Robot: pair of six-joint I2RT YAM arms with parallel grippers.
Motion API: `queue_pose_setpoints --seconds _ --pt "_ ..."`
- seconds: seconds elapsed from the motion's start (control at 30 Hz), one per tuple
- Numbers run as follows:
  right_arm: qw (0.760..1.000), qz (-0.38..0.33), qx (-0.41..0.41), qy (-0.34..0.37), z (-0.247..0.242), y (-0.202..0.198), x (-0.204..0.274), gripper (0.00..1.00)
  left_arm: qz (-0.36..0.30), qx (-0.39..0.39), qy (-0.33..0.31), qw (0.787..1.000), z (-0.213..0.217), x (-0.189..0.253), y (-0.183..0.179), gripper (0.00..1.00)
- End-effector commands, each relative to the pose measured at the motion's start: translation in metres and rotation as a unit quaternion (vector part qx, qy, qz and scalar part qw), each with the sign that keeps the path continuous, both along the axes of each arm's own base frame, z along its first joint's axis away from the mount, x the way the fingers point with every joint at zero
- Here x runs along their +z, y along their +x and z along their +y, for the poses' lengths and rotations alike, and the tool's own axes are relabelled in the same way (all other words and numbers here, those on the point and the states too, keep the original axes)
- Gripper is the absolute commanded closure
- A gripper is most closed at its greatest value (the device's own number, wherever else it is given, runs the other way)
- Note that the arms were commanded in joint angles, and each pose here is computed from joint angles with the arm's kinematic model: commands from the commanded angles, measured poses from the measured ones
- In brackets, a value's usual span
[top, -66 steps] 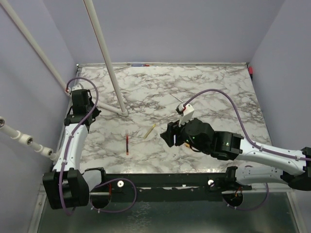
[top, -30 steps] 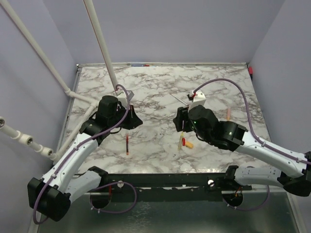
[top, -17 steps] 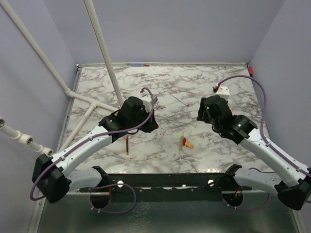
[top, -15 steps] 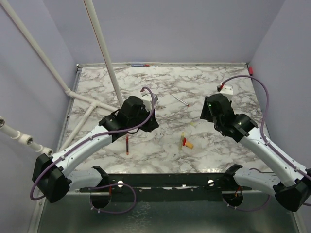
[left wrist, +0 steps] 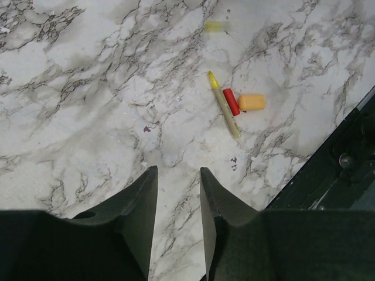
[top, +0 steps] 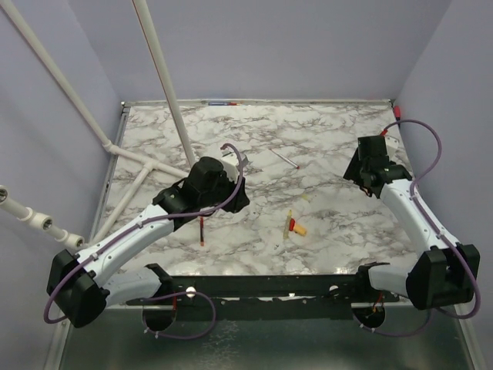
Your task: Insert the pens into the pen caps
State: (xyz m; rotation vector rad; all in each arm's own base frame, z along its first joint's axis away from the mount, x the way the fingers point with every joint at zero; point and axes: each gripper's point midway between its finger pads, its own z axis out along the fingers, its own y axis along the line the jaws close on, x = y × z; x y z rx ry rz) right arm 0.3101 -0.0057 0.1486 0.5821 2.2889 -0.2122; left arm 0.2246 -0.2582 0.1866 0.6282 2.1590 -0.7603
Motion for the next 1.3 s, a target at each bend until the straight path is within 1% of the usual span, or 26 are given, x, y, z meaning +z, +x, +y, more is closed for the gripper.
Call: queue_pose_setpoints --seconds 0.0,0.1,0.13,0.2,0.3,0.37,0.47,0.63,0.93,1.03,1.17,1.27 --pt "1.000 0.013 0.017 0.015 -0.008 0.014 -0.014 0.27 -0.018 -0.001 -0.002 1.000 0.007 0.001 -0.006 0.62" --pt "0.999 0.041 0.020 0.010 -0.020 0.021 -0.027 0.23 -0.028 0.013 -0.002 1.000 0.012 0.004 -0.003 0.59" --pt "0.998 0.052 0.019 0.013 -0.024 0.023 -0.033 0.22 -0.032 0.019 -0.001 0.999 0.014 0.006 -0.002 0.56" --pt "0.997 0.067 0.026 0.017 -0.025 0.028 -0.042 0.21 -0.042 0.029 -0.002 0.999 0.018 0.010 -0.001 0.53" --pt "0.996 0.076 0.015 0.039 -0.037 0.034 -0.057 0.20 -0.053 0.039 -0.003 0.998 0.023 0.015 0.000 0.50" --pt "0.996 0.082 0.014 0.036 -0.045 0.039 -0.063 0.20 -0.057 0.041 -0.004 0.997 0.025 0.017 0.000 0.48" --pt "0.995 0.087 0.032 0.045 -0.051 0.047 -0.071 0.20 -0.059 0.044 -0.004 0.997 0.026 0.018 0.000 0.48" --pt "0.991 0.120 0.034 0.052 -0.062 0.055 -0.095 0.21 -0.058 0.040 -0.005 0.997 0.025 0.018 -0.002 0.47" --pt "0.988 0.133 0.026 0.068 -0.081 0.066 -0.119 0.28 -0.065 0.043 -0.004 0.997 0.026 0.020 -0.003 0.46" --pt "0.988 0.134 0.035 0.073 -0.081 0.073 -0.125 0.30 -0.066 0.045 -0.002 0.997 0.027 0.020 -0.003 0.46" --pt "0.986 0.143 0.037 0.078 -0.082 0.075 -0.132 0.36 -0.067 0.046 -0.001 0.997 0.027 0.020 -0.002 0.46" --pt "0.985 0.150 0.037 0.076 -0.082 0.071 -0.136 0.42 -0.068 0.046 0.000 0.997 0.027 0.020 -0.002 0.45"
